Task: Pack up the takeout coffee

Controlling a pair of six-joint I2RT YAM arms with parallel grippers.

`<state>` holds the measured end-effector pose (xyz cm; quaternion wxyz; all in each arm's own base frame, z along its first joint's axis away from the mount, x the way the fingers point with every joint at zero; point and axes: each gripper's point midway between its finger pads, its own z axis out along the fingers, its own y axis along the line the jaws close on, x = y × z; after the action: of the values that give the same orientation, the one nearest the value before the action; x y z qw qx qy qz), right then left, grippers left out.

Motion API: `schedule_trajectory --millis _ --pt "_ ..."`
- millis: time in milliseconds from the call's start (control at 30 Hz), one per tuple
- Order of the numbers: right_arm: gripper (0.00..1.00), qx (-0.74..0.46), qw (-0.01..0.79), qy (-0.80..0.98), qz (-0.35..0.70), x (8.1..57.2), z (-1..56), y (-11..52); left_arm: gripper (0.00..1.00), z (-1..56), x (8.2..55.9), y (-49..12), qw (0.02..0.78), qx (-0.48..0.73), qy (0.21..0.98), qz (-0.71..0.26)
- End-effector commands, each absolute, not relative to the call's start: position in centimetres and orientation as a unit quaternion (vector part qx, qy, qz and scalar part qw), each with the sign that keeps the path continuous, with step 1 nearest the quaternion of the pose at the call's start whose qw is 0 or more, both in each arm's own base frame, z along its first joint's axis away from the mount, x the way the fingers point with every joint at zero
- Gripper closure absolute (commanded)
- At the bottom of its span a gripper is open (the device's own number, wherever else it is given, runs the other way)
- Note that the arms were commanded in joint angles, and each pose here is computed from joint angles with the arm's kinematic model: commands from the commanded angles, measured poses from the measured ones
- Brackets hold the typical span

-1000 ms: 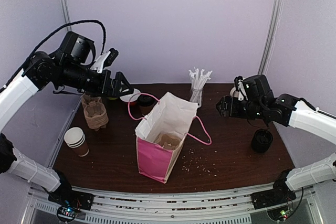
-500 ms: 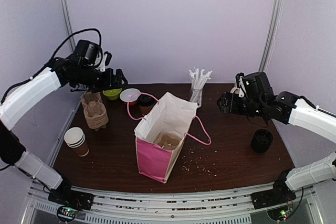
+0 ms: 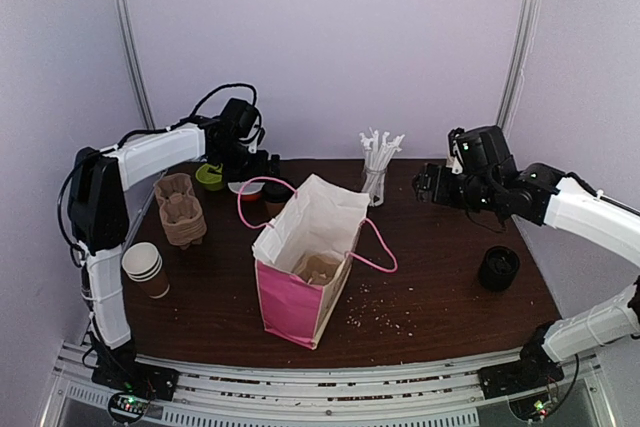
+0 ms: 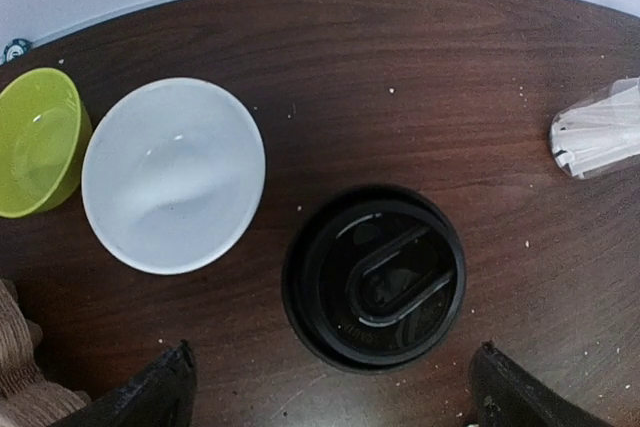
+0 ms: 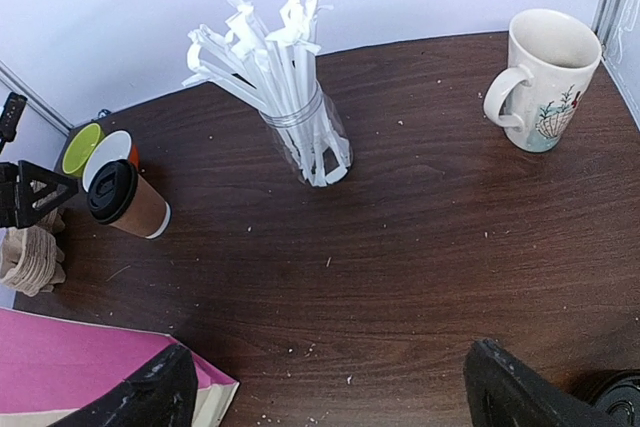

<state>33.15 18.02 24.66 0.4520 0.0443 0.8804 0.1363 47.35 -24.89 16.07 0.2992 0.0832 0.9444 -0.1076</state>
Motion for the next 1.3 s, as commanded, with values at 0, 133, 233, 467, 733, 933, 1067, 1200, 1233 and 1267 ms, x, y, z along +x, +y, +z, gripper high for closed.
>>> schedule_trajectory --millis 0,133,233,467,733,933,1067,1200,1233,1267 --pt "0.05 0.058 0.455 0.880 0.122 33.7 25.1 17.4 0.02 16.5 49.7 -25.5 0.322 0.093 0.937 -0.102" --pt "0.05 0.058 0.452 0.882 0.118 33.8 25.0 17.4 0.02 15.0 50.3 -26.4 0.312 0.097 0.938 -0.114" --pt "0.05 0.057 0.452 0.883 0.114 33.9 25.0 17.4 0.02 14.2 50.7 -26.7 0.309 0.102 0.939 -0.114" --pt "0.04 0.055 0.448 0.885 0.113 34.2 24.7 17.6 0.02 13.1 50.3 -28.4 0.288 0.120 0.938 -0.154" --pt "0.05 0.053 0.445 0.886 0.117 34.4 24.5 17.8 0.09 12.6 49.4 -30.5 0.271 0.141 0.933 -0.191" --pt "0.05 0.051 0.442 0.887 0.119 34.5 24.5 18.1 0.15 12.6 49.5 -30.5 0.271 0.129 0.934 -0.193" --pt "0.05 0.051 0.440 0.888 0.121 34.6 24.5 18.2 0.12 11.9 49.4 -30.7 0.265 0.130 0.935 -0.197" --pt "0.05 0.051 0.440 0.888 0.121 34.6 24.5 18.3 0.02 11.5 49.4 -30.6 0.267 0.136 0.936 -0.185" --pt "0.05 0.051 0.440 0.888 0.122 34.6 24.5 18.3 0.02 11.7 49.5 -30.6 0.270 0.139 0.935 -0.181" --pt "0.05 0.051 0.439 0.889 0.122 34.6 24.5 18.3 0.02 11.8 49.5 -30.6 0.274 0.144 0.935 -0.176"
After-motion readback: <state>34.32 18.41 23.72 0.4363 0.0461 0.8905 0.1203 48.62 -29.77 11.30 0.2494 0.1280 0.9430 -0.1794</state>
